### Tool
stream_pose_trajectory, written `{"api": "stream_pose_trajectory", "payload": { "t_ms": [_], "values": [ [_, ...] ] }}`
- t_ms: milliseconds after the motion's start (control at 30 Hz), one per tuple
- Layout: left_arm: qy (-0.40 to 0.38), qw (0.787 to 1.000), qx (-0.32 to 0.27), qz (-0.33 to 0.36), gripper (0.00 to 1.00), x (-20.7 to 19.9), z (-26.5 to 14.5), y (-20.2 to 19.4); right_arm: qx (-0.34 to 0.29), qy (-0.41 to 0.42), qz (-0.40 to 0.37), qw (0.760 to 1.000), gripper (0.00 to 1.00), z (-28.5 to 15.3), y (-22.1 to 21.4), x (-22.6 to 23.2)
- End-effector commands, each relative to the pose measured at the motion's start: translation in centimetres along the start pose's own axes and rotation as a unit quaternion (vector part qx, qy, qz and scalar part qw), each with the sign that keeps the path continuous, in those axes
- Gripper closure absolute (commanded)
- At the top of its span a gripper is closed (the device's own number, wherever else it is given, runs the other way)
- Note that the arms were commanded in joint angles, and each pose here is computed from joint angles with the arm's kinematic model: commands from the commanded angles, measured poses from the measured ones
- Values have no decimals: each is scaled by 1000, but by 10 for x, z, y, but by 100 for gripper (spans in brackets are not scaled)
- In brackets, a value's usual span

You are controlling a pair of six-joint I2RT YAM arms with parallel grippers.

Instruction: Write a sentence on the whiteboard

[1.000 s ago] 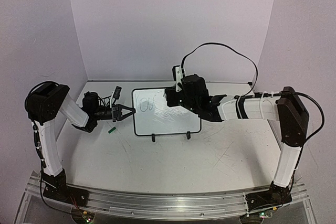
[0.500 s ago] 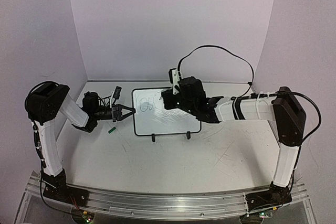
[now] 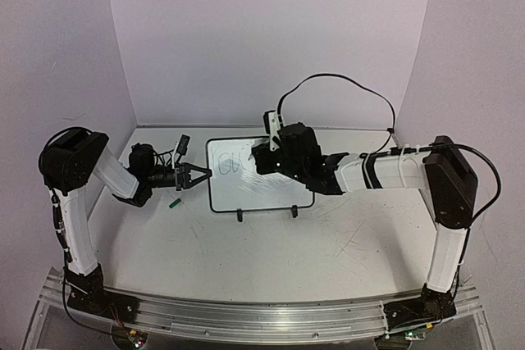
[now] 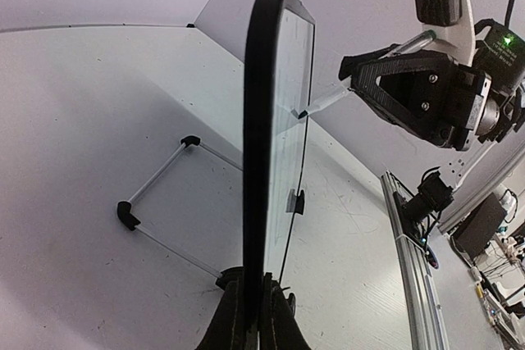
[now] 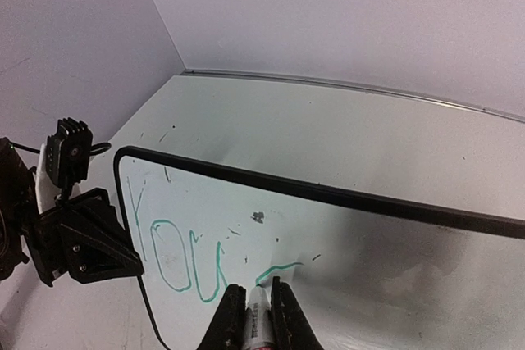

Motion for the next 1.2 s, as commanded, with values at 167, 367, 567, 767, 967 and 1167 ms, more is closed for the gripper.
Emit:
{"api": "stream_pose_trajectory", "payload": {
  "t_ms": [167,367,567,767,967,1167],
  "values": [
    [-1,1000,-10,26,100,-4,-2,14,23,-29,1,999,100,-6,-21,-13],
    [-1,1000,-10,25,100,-4,-2,13,21,-48,0,999,100,-13,-20,-20],
    [-1,1000,-9,24,100,-4,-2,13,2,-77,-5,997,100,-24,-6,-28],
    [-1,1000,-9,24,100,-3,-2,13,-40,-12,-1,999,100,-36,18,-11],
    [-1,1000,-9,25,100,-4,-2,13,-47,-1,14,999,100,-43,19,-16],
    [-1,1000,-10,26,100,-4,-3,13,-46,-18,23,999,100,-35,20,-26]
  ]
}}
Point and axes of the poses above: each gripper's point midway between its finger pads, its own z axis out along the fingers, its own x axis along the line the jaws close on, y = z × x, the point moved 4 cm from there along -z, back along the fingers, and after that the axes turned 12 degrees about -z, right-handed, at the moved point
